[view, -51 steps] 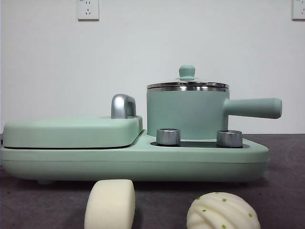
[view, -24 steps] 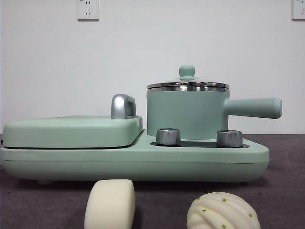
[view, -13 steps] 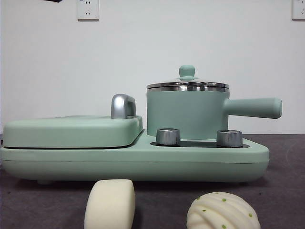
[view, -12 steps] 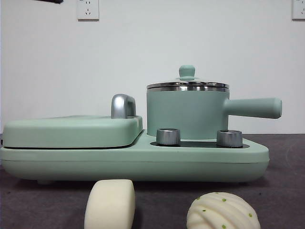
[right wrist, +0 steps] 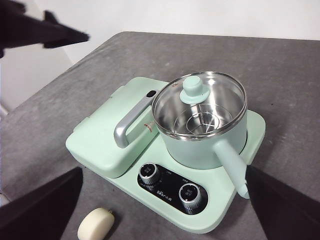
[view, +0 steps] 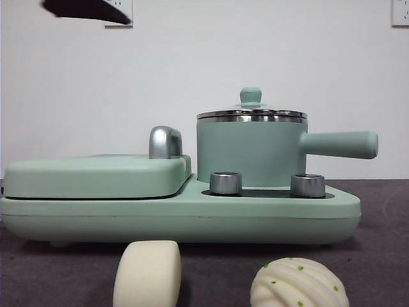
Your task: Put the buns in a small steamer
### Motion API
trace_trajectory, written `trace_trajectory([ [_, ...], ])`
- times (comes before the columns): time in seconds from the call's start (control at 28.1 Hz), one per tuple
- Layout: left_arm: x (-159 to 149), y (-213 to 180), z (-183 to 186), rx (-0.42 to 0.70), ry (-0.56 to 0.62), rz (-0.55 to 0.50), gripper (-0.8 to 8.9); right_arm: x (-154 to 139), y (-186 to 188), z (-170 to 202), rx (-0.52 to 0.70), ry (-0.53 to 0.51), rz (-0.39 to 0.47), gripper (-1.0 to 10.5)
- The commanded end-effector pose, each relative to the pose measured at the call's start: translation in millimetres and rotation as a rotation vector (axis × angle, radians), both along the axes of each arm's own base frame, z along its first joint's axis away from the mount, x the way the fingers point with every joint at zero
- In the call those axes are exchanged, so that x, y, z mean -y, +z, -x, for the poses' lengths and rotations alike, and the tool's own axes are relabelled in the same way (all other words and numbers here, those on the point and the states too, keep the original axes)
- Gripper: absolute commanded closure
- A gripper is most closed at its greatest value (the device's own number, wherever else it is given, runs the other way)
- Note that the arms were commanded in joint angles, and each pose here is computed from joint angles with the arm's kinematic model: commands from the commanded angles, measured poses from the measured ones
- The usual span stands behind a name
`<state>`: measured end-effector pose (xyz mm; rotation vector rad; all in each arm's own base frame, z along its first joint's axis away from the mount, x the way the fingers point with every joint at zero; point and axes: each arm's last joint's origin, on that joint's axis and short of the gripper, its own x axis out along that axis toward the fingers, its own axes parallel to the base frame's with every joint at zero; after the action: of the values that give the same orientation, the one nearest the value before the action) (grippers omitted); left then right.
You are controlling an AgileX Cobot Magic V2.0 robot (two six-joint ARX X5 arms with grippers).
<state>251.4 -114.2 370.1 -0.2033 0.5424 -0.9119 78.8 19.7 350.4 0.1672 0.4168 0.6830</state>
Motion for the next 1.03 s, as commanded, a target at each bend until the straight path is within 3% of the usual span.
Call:
trace_trajectory([
  [0.04,18.3,9.6,-21.6,0.036,-0.059,-0.059,3.36,0.0,4.9,0.8,0.018,0.003,0.001,4.3],
  [0.39,87.2,-0.1,-76.9,0.035,-0.114,-0.216,3.45,0.0,4.9,0.8,0.018,0.002,0.001,4.3],
  [0.71,138.6,-24.8,-80.8,0.131,-0.116,-0.384,3.45,0.0,4.8,0.8,0.018,0.002,0.001,4.3],
  [1.03,165.5,-50.5,-83.3,0.121,-0.162,-0.404,3.48,0.0,4.8,0.8,0.018,0.002,0.002,4.3],
])
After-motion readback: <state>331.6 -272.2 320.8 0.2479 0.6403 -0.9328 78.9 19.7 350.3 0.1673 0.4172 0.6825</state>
